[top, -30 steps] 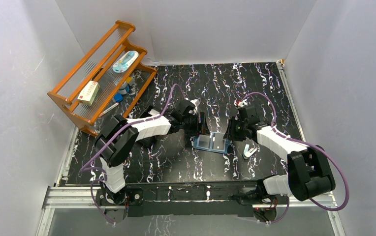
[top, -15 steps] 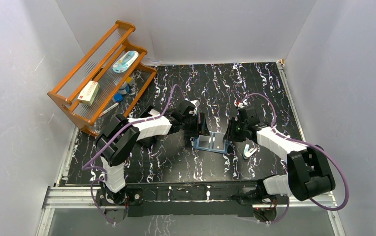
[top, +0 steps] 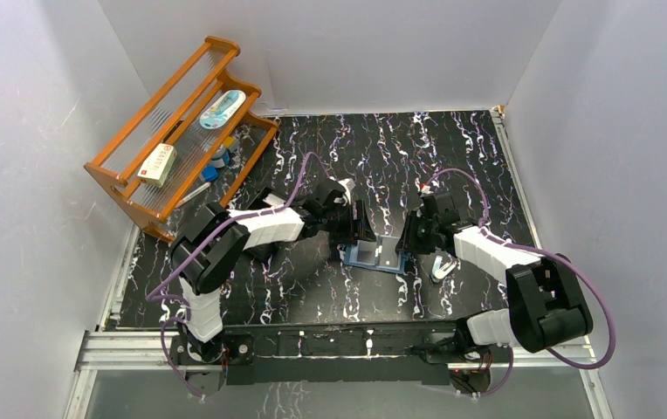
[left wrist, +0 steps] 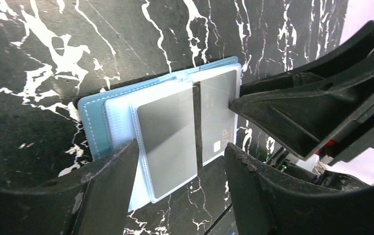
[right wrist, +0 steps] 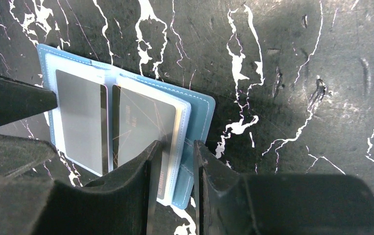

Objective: Put the credit cards into the card holder
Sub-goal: Turn over the card slot in the card holder.

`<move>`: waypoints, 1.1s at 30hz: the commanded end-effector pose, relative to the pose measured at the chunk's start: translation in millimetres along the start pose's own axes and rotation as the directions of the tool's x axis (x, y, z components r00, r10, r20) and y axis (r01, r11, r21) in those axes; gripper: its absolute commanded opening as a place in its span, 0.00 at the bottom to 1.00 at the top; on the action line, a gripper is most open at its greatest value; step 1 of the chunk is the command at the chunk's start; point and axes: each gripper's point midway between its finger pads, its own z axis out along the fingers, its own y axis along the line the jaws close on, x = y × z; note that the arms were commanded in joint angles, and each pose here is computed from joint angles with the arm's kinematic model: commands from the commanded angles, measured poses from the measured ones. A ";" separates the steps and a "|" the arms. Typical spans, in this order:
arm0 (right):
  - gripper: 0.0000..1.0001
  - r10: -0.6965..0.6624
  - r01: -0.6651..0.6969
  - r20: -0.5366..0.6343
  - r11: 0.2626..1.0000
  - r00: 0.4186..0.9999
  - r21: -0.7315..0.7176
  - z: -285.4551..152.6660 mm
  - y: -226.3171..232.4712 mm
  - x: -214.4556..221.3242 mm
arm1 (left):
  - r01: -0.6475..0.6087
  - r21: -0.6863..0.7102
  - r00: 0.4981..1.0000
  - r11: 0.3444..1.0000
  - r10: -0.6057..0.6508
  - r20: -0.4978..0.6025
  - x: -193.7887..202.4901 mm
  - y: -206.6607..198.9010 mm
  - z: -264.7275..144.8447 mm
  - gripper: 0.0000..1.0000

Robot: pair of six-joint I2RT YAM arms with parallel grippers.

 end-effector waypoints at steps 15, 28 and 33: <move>0.38 0.006 -0.005 0.003 0.999 1.000 -0.054 5.7 8.0 3.3 | 0.043 0.327 0.999 0.944 -0.049 0.008 -9.2 -71.7 -17.0 0.63; 0.40 -0.036 0.032 0.055 0.996 0.998 0.086 -7.5 -8.6 -20.4 | 0.010 0.388 1.000 0.922 -0.008 -0.009 -2.5 -103.4 -17.9 0.63; 0.42 -0.053 0.038 0.107 0.990 0.993 0.138 -29.3 -9.8 -40.8 | -0.019 0.353 1.000 0.935 0.017 0.008 -4.4 -99.9 -21.3 0.63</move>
